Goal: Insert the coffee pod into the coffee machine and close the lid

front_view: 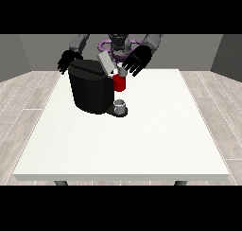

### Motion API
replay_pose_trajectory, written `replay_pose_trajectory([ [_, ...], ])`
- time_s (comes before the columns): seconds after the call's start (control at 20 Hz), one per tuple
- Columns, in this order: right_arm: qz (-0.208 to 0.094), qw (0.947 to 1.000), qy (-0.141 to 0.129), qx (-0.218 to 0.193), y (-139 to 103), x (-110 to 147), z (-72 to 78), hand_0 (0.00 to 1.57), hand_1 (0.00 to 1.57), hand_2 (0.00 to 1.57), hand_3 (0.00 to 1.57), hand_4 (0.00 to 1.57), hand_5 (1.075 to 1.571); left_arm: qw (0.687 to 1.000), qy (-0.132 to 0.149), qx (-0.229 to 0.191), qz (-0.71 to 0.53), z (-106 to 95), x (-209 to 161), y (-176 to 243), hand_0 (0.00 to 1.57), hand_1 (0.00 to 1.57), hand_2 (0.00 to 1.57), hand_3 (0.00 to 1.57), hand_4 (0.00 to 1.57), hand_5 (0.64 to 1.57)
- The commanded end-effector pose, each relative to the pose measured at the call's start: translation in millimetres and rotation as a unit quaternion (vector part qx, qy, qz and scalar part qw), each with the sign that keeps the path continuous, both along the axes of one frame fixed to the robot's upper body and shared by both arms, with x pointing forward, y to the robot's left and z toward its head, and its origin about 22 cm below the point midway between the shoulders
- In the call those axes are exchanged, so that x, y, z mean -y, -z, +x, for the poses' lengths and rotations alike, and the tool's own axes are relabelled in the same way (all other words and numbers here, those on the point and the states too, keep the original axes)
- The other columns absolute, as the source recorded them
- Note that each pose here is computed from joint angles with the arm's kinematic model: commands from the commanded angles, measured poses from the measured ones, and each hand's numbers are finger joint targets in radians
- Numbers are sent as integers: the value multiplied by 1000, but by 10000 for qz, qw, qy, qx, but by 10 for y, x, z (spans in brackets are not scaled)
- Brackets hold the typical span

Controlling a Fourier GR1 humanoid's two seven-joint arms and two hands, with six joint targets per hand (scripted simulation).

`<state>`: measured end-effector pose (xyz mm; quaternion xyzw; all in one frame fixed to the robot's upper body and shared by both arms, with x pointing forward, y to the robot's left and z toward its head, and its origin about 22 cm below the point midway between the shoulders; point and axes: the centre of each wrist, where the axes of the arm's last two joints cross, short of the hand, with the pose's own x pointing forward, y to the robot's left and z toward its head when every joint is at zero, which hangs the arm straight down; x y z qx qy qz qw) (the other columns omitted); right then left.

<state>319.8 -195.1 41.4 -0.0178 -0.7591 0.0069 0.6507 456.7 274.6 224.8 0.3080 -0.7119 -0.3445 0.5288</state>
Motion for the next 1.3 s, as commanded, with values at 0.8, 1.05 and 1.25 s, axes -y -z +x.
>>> replay_pose_trajectory([
  [0.8,245,9992,248,180,1,122,-20,0,0,0,0,518,1571,9998,96,51,165,43,102,-114,1203,1203,1272,1200,500,1571],
  [1.05,231,9990,324,198,141,185,-61,0,0,0,0,525,1571,9996,207,-127,139,56,181,-73,1160,1160,1244,1185,506,1571],
  [1.25,173,9990,321,277,-24,165,72,0,0,0,0,462,1571,9996,139,48,232,74,306,-189,1208,1208,1265,1191,493,1571],
])
